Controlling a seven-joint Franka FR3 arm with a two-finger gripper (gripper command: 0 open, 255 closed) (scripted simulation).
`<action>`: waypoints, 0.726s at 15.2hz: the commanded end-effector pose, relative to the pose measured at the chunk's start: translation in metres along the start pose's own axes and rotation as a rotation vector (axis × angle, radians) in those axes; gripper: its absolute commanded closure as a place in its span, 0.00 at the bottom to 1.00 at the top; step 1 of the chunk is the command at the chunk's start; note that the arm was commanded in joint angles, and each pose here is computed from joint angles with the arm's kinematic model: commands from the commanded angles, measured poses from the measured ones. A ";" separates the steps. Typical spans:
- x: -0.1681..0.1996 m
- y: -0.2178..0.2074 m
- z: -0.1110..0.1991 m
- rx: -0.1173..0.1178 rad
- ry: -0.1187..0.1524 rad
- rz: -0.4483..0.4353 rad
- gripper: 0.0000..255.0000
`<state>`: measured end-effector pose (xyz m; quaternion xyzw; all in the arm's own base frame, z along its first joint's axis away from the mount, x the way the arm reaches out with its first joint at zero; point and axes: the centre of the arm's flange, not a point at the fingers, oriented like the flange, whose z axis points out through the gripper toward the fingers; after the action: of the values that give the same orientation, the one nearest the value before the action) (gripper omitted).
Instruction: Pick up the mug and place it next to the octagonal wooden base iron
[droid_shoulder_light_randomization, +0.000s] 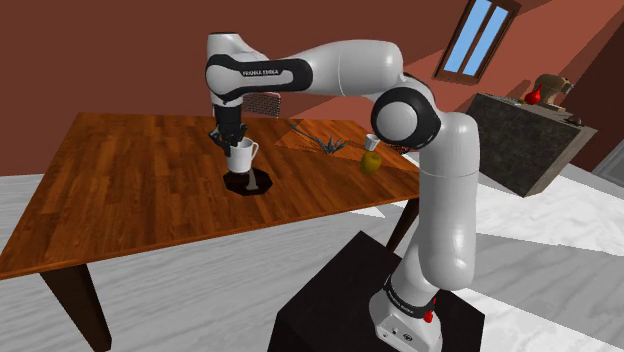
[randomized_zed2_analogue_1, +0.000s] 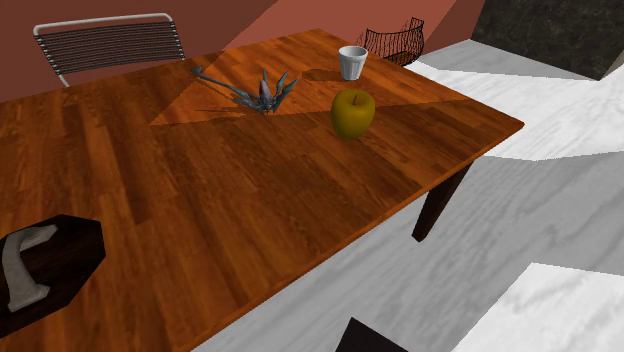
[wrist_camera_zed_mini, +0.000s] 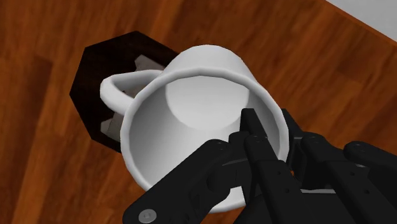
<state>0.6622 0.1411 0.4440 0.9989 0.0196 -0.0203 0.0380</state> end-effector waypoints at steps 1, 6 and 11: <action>0.000 -0.002 0.009 0.000 0.001 0.001 1.00; 0.002 -0.004 0.036 0.000 0.001 0.001 1.00; 0.003 -0.006 0.062 0.000 0.001 0.001 1.00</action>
<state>0.6624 0.1423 0.3857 0.9989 0.0194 -0.0204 0.0380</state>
